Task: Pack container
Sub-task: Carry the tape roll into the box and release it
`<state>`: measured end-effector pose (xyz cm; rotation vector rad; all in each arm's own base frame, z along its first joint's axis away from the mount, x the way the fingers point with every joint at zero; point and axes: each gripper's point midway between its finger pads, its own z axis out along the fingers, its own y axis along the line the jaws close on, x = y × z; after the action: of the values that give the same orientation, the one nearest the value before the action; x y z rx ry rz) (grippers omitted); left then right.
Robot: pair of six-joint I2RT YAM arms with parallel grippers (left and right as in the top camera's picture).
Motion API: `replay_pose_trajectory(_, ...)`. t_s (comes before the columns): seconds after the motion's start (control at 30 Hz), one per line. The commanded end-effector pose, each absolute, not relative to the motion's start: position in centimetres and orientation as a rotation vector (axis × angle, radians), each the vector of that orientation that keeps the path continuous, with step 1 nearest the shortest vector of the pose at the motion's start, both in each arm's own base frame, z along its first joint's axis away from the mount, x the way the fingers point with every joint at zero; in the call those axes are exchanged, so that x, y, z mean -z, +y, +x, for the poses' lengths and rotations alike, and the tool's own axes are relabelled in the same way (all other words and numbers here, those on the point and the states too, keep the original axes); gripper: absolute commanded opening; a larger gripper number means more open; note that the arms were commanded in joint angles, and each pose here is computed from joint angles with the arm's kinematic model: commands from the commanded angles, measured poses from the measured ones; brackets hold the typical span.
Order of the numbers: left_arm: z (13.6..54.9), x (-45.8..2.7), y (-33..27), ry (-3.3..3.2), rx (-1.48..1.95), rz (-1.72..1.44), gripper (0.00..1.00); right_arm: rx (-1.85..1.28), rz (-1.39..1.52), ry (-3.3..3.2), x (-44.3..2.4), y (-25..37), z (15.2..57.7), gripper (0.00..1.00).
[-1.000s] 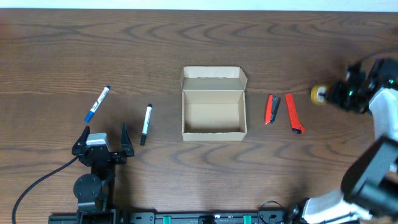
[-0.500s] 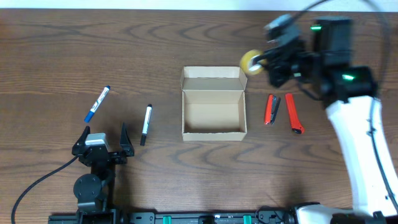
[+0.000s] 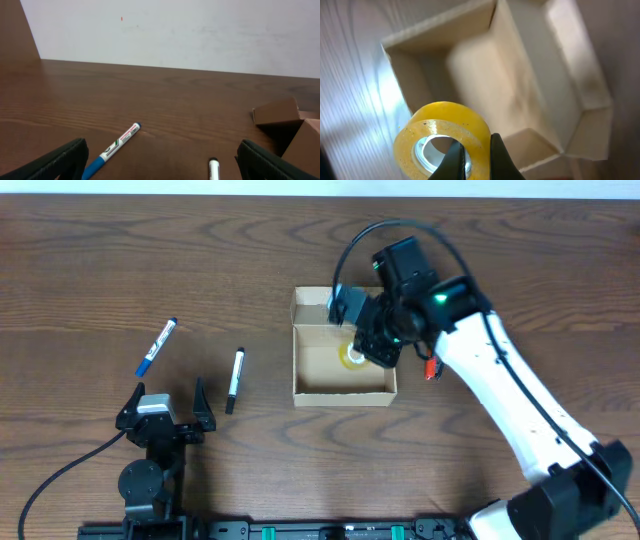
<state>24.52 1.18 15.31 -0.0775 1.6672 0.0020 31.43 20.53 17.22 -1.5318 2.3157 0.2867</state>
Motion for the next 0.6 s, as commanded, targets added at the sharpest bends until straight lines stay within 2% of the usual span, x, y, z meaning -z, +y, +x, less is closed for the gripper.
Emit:
replay_pose_trajectory(0.0,24.4,-13.6,1.2,1.727,0.006,-0.090,0.95,-0.112,-1.686,2.327,-14.9,18.6,32.0,0.01)
replay_pose_trajectory(0.57,24.4,-13.6,1.2,1.726,0.006,-0.090,0.95,-0.174,-1.820,2.539,-3.1,19.1,33.0,0.01)
